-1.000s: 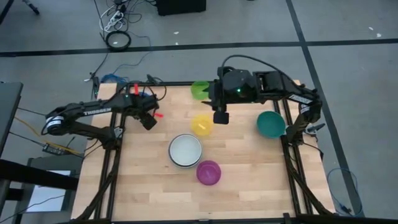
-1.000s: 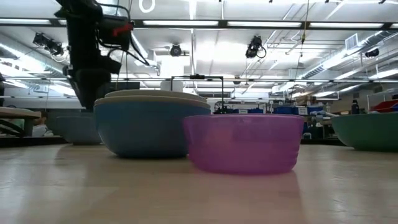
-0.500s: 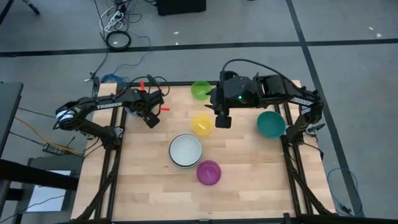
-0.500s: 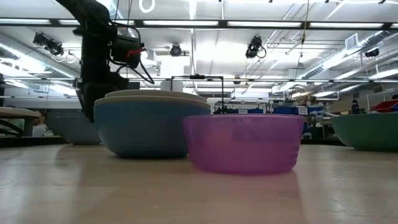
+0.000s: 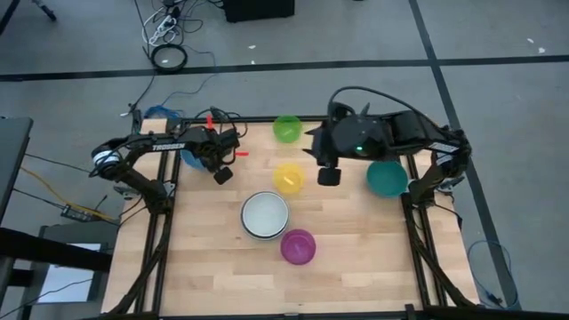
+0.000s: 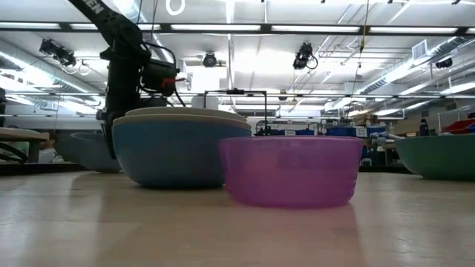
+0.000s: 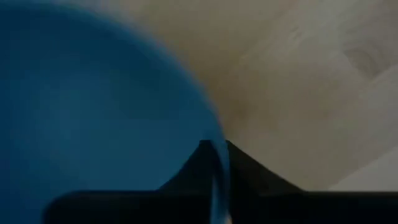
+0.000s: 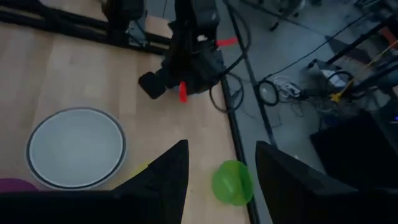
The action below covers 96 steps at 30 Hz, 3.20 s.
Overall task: Nest bowls inside each other
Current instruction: Stack the blue bowl on top of the white bowl
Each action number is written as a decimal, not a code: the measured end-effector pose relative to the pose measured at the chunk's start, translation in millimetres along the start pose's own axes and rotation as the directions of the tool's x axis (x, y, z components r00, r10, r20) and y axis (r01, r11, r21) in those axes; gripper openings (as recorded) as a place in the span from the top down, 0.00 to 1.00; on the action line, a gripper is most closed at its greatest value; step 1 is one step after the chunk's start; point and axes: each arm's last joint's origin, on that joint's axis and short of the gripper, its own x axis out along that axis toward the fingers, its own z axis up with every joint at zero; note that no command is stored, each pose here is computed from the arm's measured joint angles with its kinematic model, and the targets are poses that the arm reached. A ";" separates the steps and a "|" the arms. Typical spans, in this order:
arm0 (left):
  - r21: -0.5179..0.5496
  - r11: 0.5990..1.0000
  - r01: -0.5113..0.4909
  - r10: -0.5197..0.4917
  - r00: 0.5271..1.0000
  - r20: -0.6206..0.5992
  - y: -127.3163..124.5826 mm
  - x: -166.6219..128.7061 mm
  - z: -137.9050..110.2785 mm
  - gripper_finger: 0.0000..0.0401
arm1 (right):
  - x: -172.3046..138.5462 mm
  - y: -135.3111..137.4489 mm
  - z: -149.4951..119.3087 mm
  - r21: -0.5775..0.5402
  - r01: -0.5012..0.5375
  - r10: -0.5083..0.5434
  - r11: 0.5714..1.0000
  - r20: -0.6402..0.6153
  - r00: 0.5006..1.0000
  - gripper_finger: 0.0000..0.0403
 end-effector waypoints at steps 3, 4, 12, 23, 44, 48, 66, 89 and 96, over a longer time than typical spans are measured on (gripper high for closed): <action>0.011 1.000 0.007 -0.008 1.000 0.009 0.5 -4.4 1.9 0.97 | -14.4 -2.3 -4.0 0.016 0.032 -0.032 0.999 -0.002 0.999 0.58; 0.018 1.000 0.007 -0.007 1.000 0.005 -0.4 -6.0 2.2 0.98 | -20.0 -4.1 -5.6 0.024 0.050 -0.050 0.998 -0.001 0.999 0.58; 0.180 0.982 0.062 -0.077 0.994 0.077 -32.5 -56.7 15.4 0.99 | -60.0 -19.8 -26.8 0.111 0.149 -0.145 0.983 -0.044 0.988 0.58; 0.616 0.762 0.200 -0.370 0.915 0.160 -120.7 -161.2 -14.8 0.99 | -85.3 -33.1 -52.3 0.177 0.201 -0.185 0.963 -0.106 0.977 0.58; 0.778 0.563 0.280 -0.562 0.820 0.112 -210.1 -159.4 -49.3 0.94 | -64.7 -9.4 -107.3 0.273 0.189 -0.109 0.944 -0.283 0.953 0.58; 0.767 0.587 0.258 -0.475 0.877 0.069 -218.6 -139.2 -45.5 0.81 | -56.1 0.1 -119.2 0.282 0.201 -0.103 0.938 -0.325 0.940 0.57; 0.680 0.708 0.191 -0.498 0.818 0.288 -173.7 -189.6 -63.1 0.52 | -1.2 43.4 -207.2 0.483 0.318 0.143 0.816 -0.701 0.699 0.58; 0.624 0.749 0.221 -0.513 0.790 0.335 -167.3 -160.2 -79.1 0.52 | 57.3 59.7 -276.2 0.522 0.421 0.217 0.742 -0.781 0.586 0.60; 0.602 0.740 0.302 -0.567 0.761 0.315 -180.0 -132.6 -80.3 0.52 | 59.6 54.2 -277.7 0.521 0.428 0.218 0.739 -0.785 0.580 0.61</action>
